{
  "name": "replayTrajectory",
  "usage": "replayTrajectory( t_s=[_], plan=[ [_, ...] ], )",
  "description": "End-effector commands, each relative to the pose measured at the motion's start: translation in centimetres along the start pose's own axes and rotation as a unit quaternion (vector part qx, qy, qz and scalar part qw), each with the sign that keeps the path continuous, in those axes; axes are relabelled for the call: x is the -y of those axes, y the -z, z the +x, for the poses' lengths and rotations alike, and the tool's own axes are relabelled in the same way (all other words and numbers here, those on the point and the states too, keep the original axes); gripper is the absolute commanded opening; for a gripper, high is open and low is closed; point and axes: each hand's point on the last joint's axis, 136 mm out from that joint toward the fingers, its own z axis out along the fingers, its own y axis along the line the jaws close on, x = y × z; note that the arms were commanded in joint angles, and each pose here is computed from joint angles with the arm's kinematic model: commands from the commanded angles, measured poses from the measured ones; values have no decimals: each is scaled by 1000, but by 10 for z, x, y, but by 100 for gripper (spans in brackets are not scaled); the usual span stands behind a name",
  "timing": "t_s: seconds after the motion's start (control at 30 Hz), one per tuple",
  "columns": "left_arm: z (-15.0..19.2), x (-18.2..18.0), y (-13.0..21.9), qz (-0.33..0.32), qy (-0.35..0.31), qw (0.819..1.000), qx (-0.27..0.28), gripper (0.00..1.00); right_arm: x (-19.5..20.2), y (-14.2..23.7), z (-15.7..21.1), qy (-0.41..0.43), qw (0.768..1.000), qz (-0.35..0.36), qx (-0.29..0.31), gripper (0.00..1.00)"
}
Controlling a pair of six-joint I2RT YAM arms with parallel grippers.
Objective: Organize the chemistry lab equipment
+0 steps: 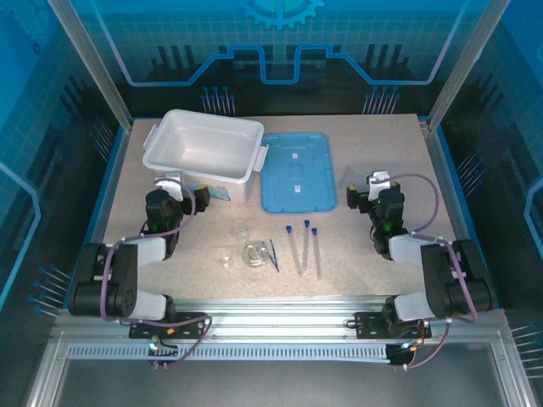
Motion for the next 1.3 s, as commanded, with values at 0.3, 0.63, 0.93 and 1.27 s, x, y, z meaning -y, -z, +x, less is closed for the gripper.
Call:
replayTrajectory(
  t_s=[0.3,0.63,0.93,1.27],
  plan=[
    [-2,31,38,-62,-26,992,-105,99,45,35,-24,-148,963,172,-143,100],
    [5,50,81,-69,90,982,-151,99,-49,68,-52,-68,979,31,-190,99],
    [18,94,101,-5,54,979,-195,99,-148,111,-27,37,954,-137,-266,91],
    [14,143,100,55,10,978,-200,86,-168,121,40,38,914,-135,-380,66]
  ],
)
